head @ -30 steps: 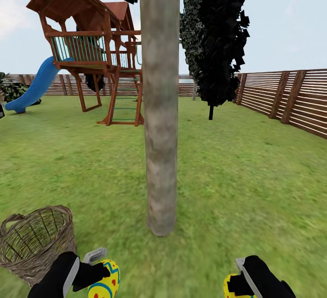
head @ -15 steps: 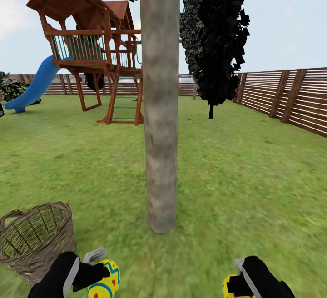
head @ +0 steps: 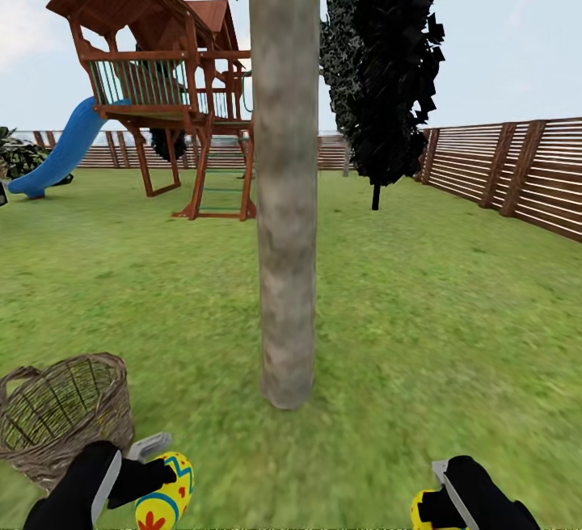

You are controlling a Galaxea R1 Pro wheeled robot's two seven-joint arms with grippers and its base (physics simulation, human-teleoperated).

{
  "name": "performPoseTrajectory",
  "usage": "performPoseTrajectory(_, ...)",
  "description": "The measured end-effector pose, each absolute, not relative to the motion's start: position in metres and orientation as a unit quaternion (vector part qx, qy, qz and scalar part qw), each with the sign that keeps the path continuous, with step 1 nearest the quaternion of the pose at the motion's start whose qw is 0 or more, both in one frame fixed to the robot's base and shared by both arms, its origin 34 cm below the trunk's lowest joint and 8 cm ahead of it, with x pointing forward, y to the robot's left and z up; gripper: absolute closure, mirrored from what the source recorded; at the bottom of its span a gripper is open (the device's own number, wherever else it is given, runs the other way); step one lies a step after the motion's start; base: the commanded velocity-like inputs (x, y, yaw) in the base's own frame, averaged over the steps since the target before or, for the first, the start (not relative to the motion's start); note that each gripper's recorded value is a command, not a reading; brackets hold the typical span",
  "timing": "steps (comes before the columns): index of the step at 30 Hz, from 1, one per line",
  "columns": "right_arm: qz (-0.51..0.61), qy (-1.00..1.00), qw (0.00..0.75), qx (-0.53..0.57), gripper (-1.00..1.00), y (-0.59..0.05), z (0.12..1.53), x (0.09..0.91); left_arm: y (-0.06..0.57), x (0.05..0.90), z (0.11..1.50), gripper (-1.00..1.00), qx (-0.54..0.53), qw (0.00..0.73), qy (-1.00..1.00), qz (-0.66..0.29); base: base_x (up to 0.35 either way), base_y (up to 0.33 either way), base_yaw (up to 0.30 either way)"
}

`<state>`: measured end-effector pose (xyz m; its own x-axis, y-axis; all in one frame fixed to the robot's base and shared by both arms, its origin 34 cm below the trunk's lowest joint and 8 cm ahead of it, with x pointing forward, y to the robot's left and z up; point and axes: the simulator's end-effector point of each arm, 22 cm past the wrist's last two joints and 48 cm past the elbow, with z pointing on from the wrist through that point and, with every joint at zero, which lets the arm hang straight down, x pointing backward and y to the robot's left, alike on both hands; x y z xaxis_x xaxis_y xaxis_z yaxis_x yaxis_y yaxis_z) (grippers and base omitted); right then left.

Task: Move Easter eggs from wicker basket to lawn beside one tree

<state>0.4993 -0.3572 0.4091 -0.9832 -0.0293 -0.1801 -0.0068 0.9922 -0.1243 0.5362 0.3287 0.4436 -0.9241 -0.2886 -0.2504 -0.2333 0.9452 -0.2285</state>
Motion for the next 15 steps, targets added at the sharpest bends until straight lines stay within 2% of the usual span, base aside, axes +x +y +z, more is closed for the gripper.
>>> performPoseTrajectory(15, -0.071, 0.993, 0.092, -0.006, 1.0, -0.372, 0.379, 0.492, 0.326, 0.529, 0.411, 1.0, -0.133, 0.142, 0.976, -0.098, 0.0, 0.0, 0.0)
